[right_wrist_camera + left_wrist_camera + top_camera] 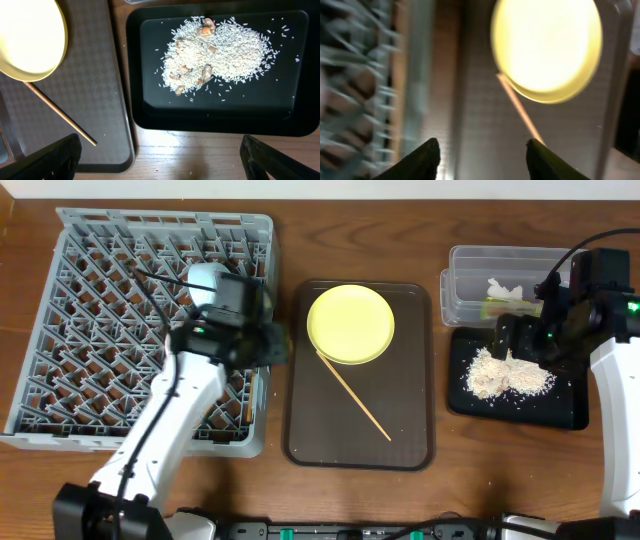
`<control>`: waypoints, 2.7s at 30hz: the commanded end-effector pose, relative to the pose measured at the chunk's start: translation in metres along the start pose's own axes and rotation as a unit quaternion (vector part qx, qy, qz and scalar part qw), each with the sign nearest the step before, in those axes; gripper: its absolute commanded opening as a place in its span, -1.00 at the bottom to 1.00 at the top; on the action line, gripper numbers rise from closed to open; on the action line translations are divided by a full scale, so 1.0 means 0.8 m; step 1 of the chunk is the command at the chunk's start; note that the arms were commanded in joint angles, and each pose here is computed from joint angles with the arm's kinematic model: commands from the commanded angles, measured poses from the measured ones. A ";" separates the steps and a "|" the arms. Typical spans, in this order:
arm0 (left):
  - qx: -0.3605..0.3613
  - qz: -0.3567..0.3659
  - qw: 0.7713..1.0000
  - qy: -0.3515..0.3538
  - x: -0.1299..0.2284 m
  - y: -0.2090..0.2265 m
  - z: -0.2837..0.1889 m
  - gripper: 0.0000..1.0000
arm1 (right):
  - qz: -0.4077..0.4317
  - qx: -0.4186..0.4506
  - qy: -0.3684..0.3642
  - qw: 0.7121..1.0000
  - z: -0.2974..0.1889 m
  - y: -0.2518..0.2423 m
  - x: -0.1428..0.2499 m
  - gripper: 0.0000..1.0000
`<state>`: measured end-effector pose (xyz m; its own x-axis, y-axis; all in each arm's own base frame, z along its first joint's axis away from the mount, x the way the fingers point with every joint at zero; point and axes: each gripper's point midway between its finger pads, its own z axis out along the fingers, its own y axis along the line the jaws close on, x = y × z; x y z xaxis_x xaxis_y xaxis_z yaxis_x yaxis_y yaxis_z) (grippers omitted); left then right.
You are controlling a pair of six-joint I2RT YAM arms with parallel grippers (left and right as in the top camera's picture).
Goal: Sort waste into correct bins and load items into the dishwasher
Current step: 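Reach the left gripper back and grasp the second chopstick, then place the second chopstick in the dish rack with the left gripper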
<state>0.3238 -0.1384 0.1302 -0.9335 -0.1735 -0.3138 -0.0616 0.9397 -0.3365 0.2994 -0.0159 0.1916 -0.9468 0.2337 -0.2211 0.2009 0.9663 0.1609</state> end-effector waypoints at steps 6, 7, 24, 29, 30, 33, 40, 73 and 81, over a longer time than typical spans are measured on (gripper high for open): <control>-0.063 -0.078 0.995 0.002 0.035 -0.039 0.057 0.22 | 0.005 0.000 -0.011 1.000 -0.007 -0.001 -0.003 0.98; -0.062 -0.070 0.996 0.004 0.039 -0.047 0.067 0.23 | 0.005 0.000 -0.011 1.000 -0.007 -0.001 -0.003 0.99; -0.115 -0.045 0.989 0.077 0.100 -0.041 0.173 0.23 | 0.005 0.000 -0.011 1.000 -0.007 -0.001 -0.003 0.99; -0.135 -0.045 0.985 0.096 0.113 -0.029 0.179 0.12 | 0.005 0.000 -0.011 1.000 -0.007 -0.001 -0.003 0.98; -0.140 -0.045 0.984 0.100 0.115 -0.026 0.179 0.08 | 0.005 0.000 -0.011 1.000 -0.007 -0.001 -0.003 0.98; -0.150 -0.045 0.982 0.109 0.121 -0.020 0.177 -0.16 | 0.005 0.000 -0.011 1.000 -0.007 -0.001 -0.003 0.99; -0.159 -0.045 0.979 0.118 0.127 -0.015 0.174 -0.18 | 0.005 0.000 -0.011 1.000 -0.007 -0.001 -0.003 0.98; -0.070 0.087 0.993 -0.024 -0.010 -0.015 -0.022 -0.85 | 0.005 0.000 -0.011 1.000 -0.007 -0.001 -0.003 0.99; -0.099 0.167 0.980 -0.037 -0.049 0.047 -0.041 -0.85 | 0.006 0.000 -0.011 1.000 -0.007 -0.001 -0.003 0.98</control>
<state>0.3400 -0.0988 0.1649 -0.8959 -0.0065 -0.4442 0.0478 0.9927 -0.1110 0.2994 -0.0159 0.1916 -0.9468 0.2337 -0.2211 0.2009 0.9663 0.1609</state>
